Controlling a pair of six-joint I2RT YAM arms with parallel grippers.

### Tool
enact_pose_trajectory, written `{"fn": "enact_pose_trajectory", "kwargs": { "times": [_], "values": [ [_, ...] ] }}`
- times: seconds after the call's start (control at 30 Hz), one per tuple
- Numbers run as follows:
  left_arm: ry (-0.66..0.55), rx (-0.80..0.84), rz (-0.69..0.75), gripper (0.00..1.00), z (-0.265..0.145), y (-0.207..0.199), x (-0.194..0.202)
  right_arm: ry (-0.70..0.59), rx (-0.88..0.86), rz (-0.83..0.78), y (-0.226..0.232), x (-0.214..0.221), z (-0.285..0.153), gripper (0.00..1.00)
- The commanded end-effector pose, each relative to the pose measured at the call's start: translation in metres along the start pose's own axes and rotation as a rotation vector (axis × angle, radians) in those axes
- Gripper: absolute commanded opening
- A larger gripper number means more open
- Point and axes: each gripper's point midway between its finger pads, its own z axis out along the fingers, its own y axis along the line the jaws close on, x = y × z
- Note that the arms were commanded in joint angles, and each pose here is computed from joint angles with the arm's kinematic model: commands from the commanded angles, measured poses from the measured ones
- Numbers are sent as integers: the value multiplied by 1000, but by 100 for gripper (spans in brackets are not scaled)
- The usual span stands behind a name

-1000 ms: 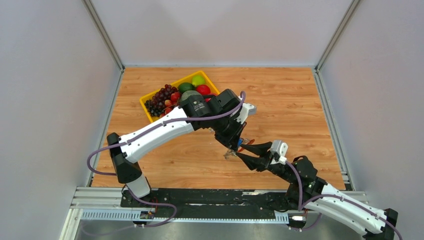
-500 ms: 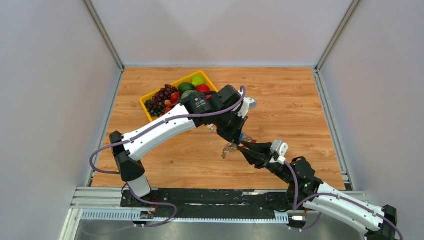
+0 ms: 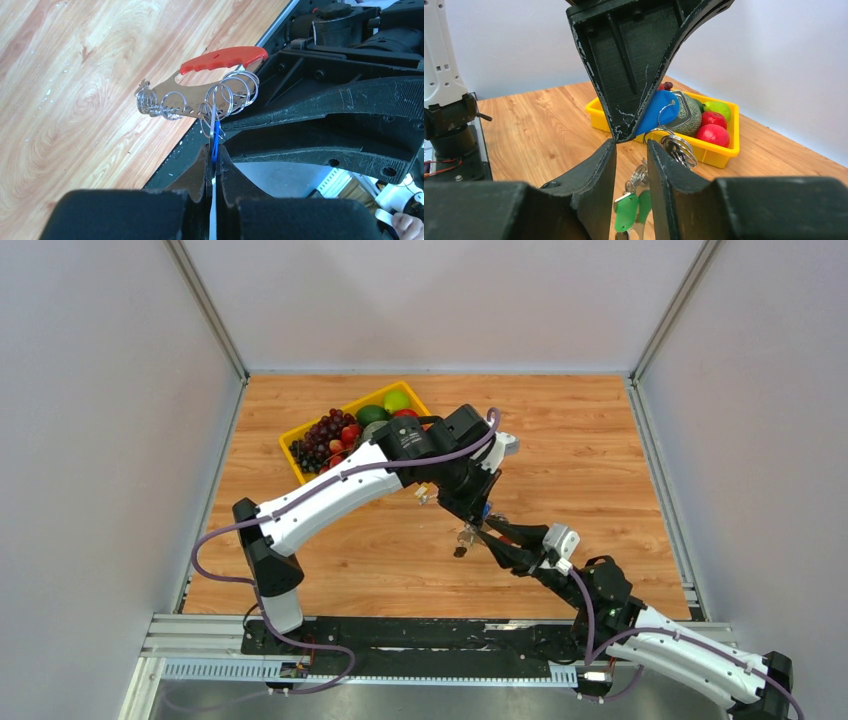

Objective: Remove the keys from the keyring

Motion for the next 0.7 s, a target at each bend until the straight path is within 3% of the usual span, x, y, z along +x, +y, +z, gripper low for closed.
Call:
{"fn": "enact_pose_trajectory", "kwargs": {
  "times": [0.0,0.67],
  "values": [
    [102,9,25,0,-18,-11,22,6,86,-68,-19,-3,-2,35],
    [151,-68,6,0,-36,4,46,-20,-188,-98,29,0,1,42]
  ]
}}
